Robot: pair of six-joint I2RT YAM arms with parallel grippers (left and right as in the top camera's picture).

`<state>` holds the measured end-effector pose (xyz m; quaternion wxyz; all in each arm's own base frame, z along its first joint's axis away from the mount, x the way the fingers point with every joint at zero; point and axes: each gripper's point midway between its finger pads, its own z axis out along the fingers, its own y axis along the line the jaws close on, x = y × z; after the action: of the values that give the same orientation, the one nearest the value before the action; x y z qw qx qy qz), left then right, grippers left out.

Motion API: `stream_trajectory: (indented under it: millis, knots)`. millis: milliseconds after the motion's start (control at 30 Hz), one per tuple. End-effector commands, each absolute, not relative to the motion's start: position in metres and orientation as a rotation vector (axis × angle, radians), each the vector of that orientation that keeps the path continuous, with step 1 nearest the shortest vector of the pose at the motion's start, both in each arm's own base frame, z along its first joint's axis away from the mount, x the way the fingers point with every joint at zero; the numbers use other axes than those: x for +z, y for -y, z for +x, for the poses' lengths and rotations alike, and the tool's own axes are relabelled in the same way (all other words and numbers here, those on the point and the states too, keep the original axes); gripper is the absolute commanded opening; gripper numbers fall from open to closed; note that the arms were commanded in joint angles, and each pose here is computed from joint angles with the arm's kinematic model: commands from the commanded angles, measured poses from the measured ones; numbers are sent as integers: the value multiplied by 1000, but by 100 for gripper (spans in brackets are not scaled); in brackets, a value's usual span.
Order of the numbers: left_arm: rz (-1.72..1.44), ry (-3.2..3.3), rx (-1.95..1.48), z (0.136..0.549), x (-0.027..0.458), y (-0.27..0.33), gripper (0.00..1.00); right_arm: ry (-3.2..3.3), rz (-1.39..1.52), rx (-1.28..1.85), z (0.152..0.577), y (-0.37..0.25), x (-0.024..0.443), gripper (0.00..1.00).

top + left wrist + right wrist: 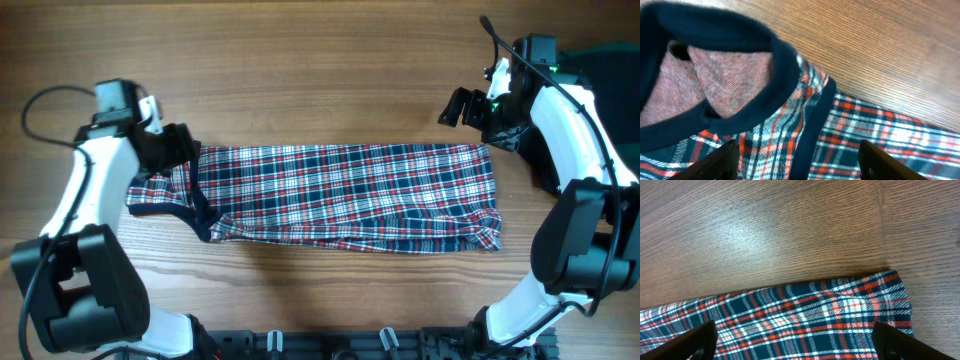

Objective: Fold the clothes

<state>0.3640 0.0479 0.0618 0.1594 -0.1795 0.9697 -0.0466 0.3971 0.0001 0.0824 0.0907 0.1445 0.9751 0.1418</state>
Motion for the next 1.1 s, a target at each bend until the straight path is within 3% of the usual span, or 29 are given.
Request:
stream_trajectory:
  millis: [0,367,833,900,1000,1033,1067]
  knots:
    - [-555,-2718,116,367,72,-72,74,-2868,373,449,404,-5,93,100]
    - [-559,-2697,222,368,73,-85,71,-2856,369,448,406,-5,94,100]
    - [-486,-2795,220,372,35,-61,70,-2857,337,443,406,-4,93,100]
    - [-481,-2790,219,373,35,-61,60,-2858,337,443,406,-5,93,100]
    - [-481,-2787,219,374,35,-62,34,-2865,339,444,405,-5,93,100]
    - [-481,-2787,219,374,35,-62,13,-2865,340,444,405,-5,93,100]
    - [-481,-2787,219,374,35,-62,4,-2865,340,444,405,-5,93,100]
